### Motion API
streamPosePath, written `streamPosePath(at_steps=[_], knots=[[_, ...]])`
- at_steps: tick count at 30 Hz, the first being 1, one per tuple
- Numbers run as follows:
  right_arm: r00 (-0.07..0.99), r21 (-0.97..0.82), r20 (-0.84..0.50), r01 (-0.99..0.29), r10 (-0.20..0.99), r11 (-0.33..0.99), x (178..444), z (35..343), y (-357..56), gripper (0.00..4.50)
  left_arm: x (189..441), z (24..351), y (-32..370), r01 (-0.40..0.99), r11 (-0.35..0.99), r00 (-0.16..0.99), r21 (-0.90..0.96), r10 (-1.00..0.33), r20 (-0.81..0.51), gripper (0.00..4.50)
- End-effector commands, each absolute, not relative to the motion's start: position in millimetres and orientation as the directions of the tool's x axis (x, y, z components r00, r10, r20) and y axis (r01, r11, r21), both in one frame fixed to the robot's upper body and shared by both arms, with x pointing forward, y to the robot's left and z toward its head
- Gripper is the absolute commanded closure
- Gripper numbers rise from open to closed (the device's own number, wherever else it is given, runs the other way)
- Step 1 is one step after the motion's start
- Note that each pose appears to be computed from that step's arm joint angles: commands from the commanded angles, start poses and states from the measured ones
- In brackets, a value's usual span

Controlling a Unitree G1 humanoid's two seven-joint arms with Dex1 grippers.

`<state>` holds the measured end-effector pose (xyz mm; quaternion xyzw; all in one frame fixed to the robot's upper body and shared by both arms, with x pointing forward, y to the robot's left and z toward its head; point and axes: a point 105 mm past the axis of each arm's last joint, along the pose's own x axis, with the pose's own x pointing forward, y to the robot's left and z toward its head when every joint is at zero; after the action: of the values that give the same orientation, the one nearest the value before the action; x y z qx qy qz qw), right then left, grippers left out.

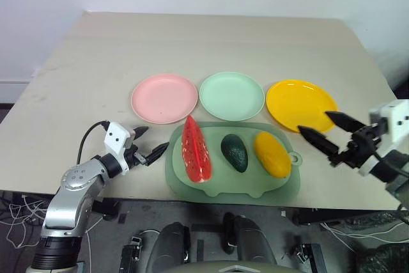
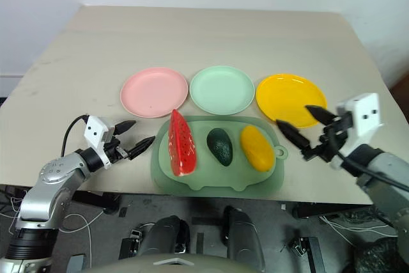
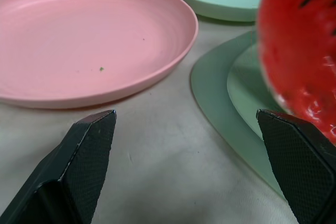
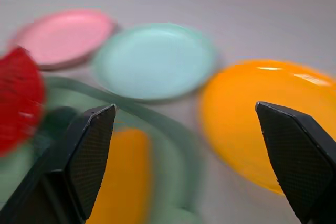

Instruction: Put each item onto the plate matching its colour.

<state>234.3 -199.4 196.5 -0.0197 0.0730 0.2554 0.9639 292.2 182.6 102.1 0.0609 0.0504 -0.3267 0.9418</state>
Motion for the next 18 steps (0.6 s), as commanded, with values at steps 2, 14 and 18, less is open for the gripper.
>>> streamPosePath(at_steps=[2,14,18], knots=[[0.826,-0.016,-0.272,-0.516,0.493,0.856,226,179,-169,0.00,293,110,178,0.635,0.764,0.773,0.115,-0.626,-0.107,0.02],[0.844,-0.028,-0.383,-0.416,0.375,0.909,241,143,-175,0.00,288,109,170,0.627,0.773,0.779,0.099,-0.621,-0.089,0.02],[0.831,-0.022,-0.410,-0.421,0.376,0.907,242,135,-172,0.00,287,110,170,0.619,0.779,0.786,0.100,-0.613,-0.082,0.02]])
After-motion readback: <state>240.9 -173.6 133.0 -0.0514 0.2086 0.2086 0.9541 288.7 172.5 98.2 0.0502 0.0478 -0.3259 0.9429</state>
